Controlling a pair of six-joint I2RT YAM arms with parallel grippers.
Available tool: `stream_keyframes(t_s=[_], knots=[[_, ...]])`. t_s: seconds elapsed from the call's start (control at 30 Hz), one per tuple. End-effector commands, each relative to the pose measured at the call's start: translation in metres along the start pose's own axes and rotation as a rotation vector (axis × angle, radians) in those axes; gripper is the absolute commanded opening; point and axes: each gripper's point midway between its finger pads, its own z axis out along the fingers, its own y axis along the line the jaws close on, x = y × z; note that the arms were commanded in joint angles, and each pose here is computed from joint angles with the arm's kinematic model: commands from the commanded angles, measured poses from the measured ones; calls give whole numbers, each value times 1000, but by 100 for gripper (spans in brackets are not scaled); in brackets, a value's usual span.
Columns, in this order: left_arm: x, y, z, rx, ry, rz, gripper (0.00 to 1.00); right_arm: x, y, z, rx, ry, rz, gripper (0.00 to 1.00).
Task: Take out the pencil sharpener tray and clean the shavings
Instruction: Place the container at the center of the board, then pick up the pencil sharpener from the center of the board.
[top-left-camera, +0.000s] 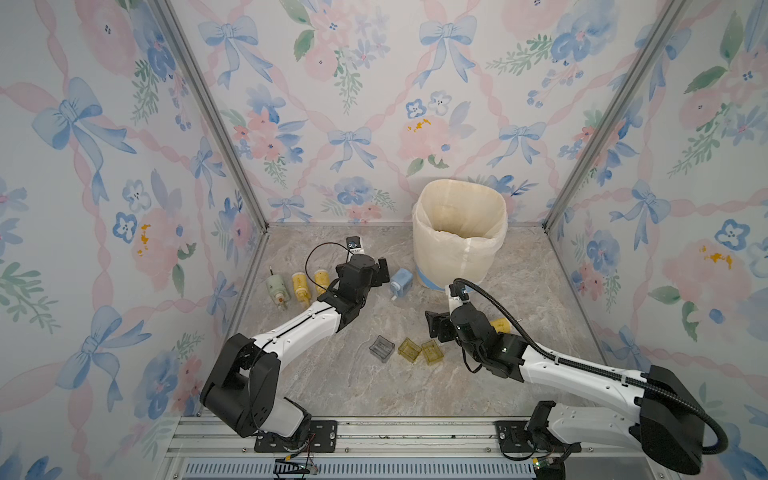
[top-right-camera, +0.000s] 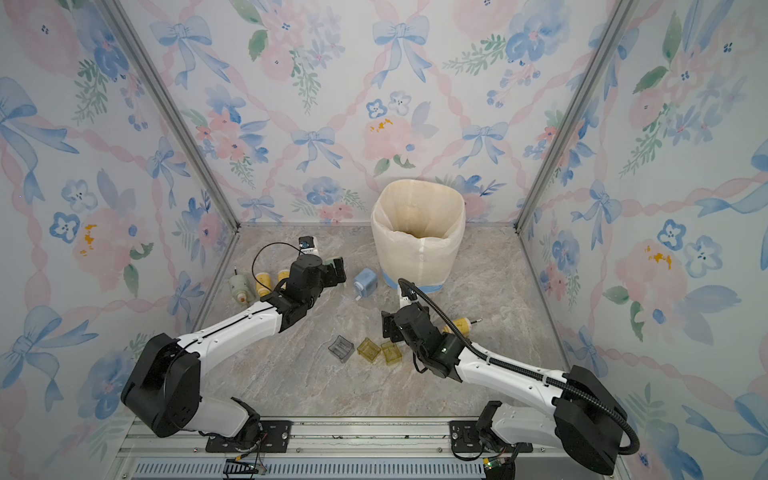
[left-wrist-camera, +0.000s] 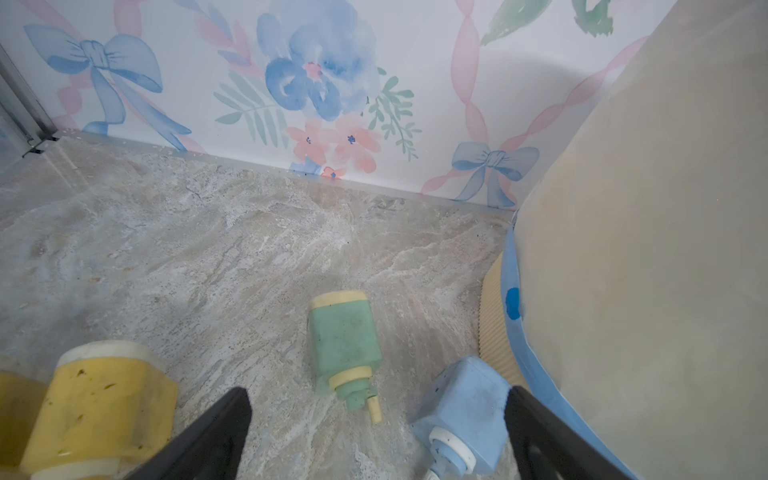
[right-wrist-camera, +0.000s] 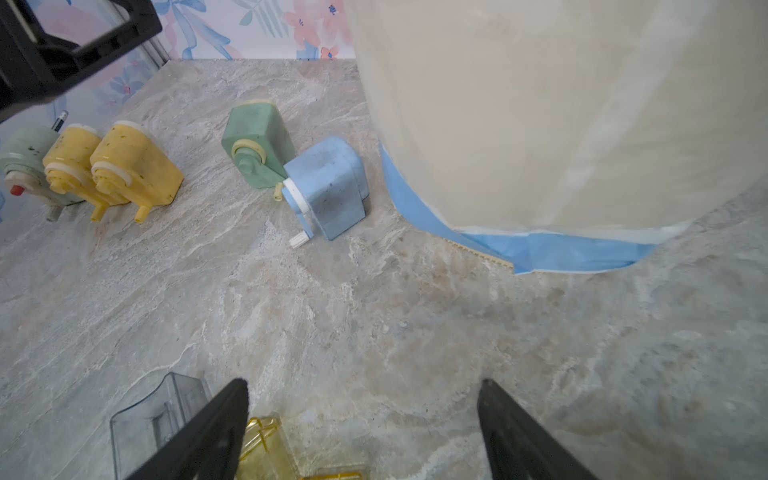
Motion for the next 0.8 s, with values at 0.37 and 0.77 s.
stream_keyframes(t_s=[0.37,0.77], knots=[[12,15,27,-166,-41,-98,98,-34,-24,-10,89,-41,-40,88],[32,-25,43,-57,33,15,98,-37,-40,-15,6,-78,55,89]])
